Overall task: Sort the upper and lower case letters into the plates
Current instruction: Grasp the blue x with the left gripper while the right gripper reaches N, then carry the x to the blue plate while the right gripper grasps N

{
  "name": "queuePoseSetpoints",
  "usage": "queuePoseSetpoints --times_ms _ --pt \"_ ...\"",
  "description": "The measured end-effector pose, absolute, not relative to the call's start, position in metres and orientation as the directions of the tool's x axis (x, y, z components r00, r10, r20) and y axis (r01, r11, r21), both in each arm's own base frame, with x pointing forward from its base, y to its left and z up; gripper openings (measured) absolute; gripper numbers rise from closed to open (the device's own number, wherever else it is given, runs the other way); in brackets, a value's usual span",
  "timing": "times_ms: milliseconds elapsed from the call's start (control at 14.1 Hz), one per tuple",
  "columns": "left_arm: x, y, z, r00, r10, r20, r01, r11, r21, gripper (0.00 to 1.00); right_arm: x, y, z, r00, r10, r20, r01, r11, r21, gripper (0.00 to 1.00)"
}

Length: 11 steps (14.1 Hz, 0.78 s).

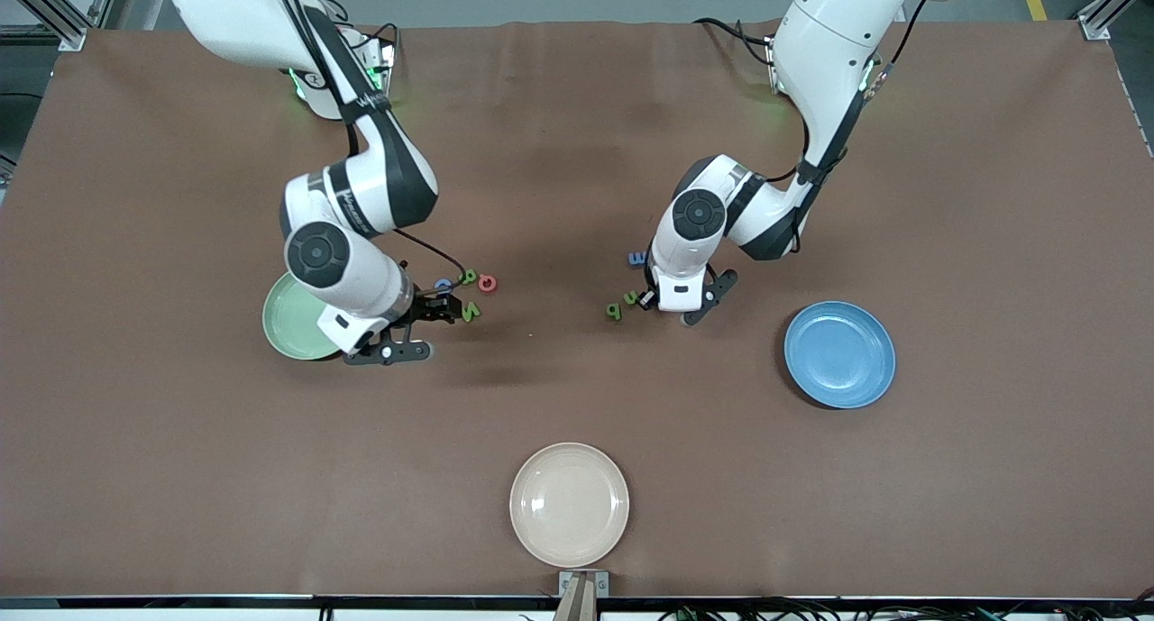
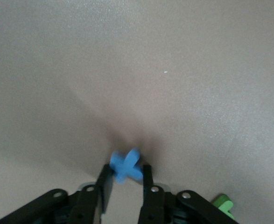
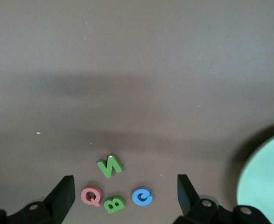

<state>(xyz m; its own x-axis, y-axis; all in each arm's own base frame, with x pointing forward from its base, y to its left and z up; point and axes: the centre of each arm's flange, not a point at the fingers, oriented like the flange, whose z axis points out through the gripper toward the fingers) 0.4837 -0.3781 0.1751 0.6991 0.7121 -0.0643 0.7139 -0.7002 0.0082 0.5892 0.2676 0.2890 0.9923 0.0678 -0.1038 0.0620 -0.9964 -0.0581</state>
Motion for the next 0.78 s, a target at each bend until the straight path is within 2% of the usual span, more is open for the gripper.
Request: queuePoseSetpoints --times_ms 142,497,781 --pt "0.484 -0.378 0.175 0.697 0.714 -0.064 0.716 -0.698 0.008 0.27 0.586 0.27 0.267 0.993 0.07 -0.093 0.065 -0.996 -0.056 0.96" --pt "0.499 -0.365 0.188 0.677 0.734 -0.055 0.736 -0.676 0.026 0.27 0.567 0.267 0.23 0.991 0.073 -0.113 0.069 -0.997 -0.044 0.83" --pt "0.522 -0.322 0.225 0.719 0.693 -0.048 0.693 -0.721 -0.022 0.27 0.558 0.281 0.217 0.99 0.06 -0.127 0.049 -0.995 -0.088 0.83"
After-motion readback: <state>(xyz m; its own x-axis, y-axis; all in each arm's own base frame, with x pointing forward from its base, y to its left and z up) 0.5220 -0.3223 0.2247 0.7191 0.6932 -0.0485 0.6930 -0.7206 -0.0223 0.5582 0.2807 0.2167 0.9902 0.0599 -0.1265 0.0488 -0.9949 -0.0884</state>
